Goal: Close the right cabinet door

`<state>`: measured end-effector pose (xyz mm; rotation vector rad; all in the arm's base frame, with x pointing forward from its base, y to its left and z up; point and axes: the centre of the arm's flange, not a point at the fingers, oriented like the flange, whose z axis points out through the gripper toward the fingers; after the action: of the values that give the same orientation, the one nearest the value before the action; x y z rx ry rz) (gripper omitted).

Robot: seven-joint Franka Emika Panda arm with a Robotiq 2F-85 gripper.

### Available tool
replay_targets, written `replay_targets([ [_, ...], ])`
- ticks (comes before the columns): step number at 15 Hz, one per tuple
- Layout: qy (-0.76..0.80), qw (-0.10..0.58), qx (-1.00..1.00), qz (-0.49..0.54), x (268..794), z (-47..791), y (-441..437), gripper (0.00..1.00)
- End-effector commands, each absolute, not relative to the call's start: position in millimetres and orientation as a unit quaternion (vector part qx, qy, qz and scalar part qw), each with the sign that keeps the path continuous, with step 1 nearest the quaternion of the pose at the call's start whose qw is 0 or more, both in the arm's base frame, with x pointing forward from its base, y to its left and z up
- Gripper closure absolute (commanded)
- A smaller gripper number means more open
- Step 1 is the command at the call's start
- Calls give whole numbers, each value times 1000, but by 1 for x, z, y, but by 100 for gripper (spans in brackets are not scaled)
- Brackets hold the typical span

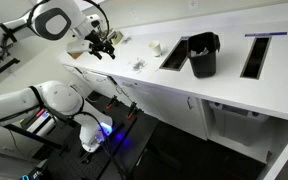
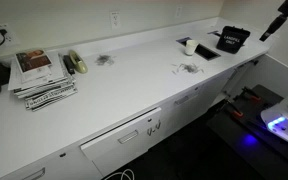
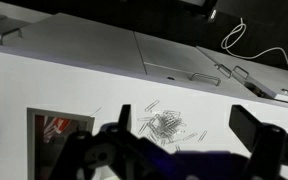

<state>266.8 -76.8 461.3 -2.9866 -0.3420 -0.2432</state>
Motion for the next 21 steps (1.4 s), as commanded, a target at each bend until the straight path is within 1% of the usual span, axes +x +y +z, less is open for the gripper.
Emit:
replay_targets([
  [1, -113, 63, -988, -79, 267, 460, -76, 0],
  [5, -32, 58, -993, -93, 267, 465, -110, 0],
  [8, 54, 57, -992, -93, 255, 462, -153, 0],
  [12, 158, 39, -981, -108, 240, 443, -223, 0],
  [15, 231, 11, -965, -127, 233, 422, -282, 0],
  [21, 351, -72, -920, -160, 217, 379, -380, 0],
])
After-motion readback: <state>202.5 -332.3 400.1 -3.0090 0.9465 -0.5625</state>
